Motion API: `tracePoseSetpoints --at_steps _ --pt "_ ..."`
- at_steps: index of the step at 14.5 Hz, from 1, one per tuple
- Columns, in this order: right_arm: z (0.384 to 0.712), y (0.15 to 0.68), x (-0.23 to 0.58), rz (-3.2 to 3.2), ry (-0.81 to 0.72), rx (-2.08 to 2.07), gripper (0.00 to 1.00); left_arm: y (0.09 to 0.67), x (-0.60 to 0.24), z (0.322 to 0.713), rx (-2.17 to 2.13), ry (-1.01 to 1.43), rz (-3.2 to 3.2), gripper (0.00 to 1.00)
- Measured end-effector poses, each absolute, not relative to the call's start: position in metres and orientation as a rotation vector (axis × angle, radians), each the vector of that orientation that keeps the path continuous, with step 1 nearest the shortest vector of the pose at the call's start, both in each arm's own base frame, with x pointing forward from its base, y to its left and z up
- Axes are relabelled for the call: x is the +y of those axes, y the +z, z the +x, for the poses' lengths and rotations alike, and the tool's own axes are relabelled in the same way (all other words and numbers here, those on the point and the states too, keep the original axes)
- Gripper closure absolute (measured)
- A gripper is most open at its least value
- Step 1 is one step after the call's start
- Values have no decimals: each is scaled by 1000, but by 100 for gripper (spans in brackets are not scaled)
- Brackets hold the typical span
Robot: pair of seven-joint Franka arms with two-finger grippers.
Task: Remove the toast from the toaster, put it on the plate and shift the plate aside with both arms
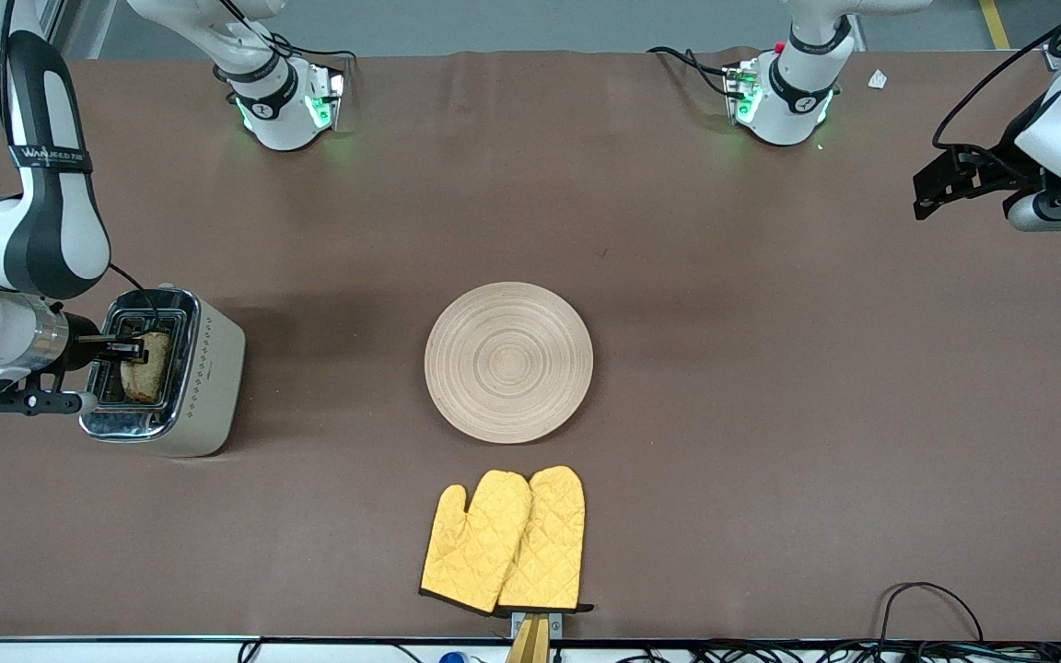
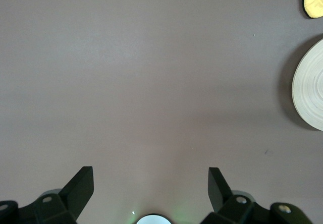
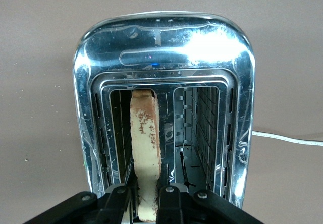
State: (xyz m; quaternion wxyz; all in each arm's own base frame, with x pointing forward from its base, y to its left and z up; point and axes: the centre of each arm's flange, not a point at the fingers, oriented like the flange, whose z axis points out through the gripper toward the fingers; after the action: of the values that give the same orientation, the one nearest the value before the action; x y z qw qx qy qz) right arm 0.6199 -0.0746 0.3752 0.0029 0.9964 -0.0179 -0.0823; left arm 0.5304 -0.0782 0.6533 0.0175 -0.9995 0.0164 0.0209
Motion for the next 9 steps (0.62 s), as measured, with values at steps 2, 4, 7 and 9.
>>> tracePoseSetpoints --at_steps 2,4,7,9 --pt "620 375 -75 3125 -258 -56 82 653 -78 530 51 65 -3105 0" --pt "620 375 -75 3125 -258 -56 83 653 -79 530 52 65 -3105 0" --pt "620 376 -75 3125 -257 -55 83 653 -80 530 56 65 -3105 0" --pt "620 376 -74 3125 -256 -54 83 653 -82 530 63 65 -3105 0"
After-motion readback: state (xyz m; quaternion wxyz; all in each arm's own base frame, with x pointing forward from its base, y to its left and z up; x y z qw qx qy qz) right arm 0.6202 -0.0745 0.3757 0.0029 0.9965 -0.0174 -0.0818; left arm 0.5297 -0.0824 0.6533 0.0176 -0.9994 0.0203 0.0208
